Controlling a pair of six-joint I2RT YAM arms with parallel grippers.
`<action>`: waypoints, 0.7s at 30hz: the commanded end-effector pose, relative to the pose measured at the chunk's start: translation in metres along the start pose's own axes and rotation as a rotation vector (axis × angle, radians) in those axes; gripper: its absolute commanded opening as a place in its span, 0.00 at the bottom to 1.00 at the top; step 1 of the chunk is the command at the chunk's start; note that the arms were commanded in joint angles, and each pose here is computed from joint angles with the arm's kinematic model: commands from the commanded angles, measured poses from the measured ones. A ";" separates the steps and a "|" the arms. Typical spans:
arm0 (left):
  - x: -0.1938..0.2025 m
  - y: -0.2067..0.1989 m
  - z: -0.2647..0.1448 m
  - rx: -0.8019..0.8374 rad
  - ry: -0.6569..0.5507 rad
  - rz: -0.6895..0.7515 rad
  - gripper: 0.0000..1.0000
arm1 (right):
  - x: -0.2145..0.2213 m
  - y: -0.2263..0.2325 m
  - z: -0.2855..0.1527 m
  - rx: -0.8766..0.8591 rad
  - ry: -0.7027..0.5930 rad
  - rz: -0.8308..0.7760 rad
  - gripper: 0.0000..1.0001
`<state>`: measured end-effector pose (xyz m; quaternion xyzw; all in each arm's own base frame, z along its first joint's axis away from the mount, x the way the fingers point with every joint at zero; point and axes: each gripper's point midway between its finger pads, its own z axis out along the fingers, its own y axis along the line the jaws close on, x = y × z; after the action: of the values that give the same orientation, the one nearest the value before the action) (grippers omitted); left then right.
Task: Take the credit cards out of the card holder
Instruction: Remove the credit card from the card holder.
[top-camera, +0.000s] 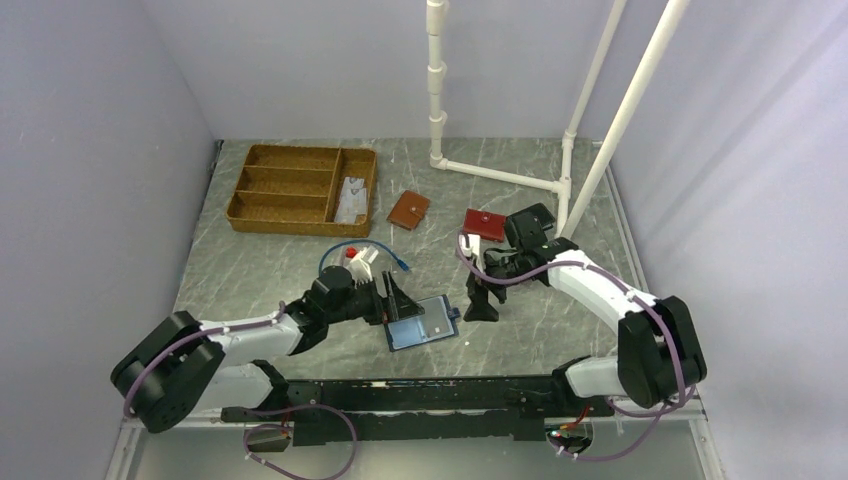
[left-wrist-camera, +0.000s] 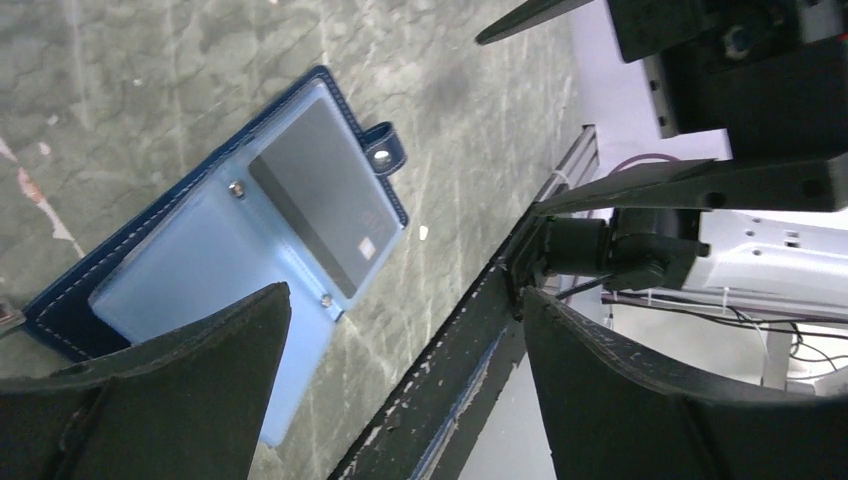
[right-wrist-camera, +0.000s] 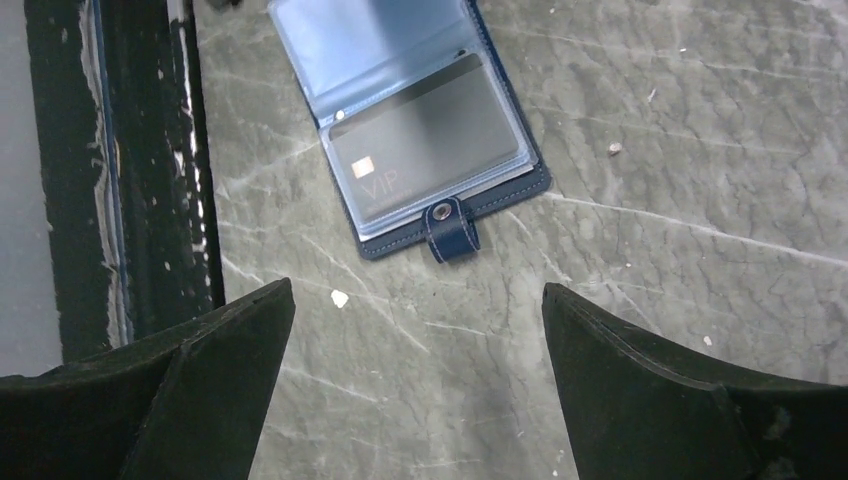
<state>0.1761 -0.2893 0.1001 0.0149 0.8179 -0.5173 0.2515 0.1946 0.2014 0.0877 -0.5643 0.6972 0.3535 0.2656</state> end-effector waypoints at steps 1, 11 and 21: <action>-0.013 -0.008 0.012 0.007 -0.035 0.001 0.88 | -0.032 -0.019 0.001 0.044 -0.069 0.076 0.94; -0.010 0.001 0.022 -0.026 -0.025 -0.028 0.67 | -0.033 -0.027 0.032 0.005 -0.012 0.226 0.52; 0.001 0.023 0.030 -0.126 0.017 -0.063 0.51 | -0.022 -0.035 0.054 0.008 0.041 0.327 0.19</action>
<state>0.1882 -0.3001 0.0690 -0.0162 0.8515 -0.4746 0.2224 0.2175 0.2399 0.0560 -0.4547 0.7883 0.3747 0.1772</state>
